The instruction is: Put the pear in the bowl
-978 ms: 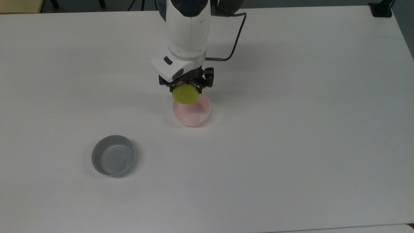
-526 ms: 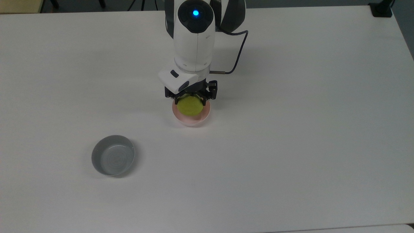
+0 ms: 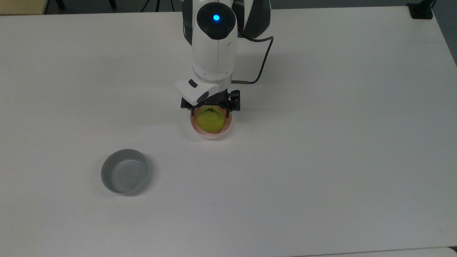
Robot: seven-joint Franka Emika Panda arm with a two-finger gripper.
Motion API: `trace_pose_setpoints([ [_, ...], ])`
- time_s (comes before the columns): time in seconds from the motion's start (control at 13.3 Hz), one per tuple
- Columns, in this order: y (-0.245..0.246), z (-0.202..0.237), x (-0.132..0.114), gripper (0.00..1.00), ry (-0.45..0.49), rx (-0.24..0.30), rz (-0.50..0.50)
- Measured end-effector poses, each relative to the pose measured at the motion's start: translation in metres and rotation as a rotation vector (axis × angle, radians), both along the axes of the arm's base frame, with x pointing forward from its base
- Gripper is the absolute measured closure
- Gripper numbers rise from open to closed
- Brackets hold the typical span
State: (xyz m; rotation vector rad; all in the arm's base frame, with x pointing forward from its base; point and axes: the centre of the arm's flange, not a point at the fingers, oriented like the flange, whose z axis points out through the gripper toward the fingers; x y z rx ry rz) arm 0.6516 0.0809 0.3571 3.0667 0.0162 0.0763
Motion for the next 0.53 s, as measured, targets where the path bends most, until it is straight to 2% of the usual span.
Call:
trace_pose_setpoints([
  [0.23, 0.000, 0.015, 0.000, 0.00, -0.020, 0.004, -0.024],
  [0.53, -0.008, 0.090, -0.015, 0.00, -0.003, 0.001, -0.044],
])
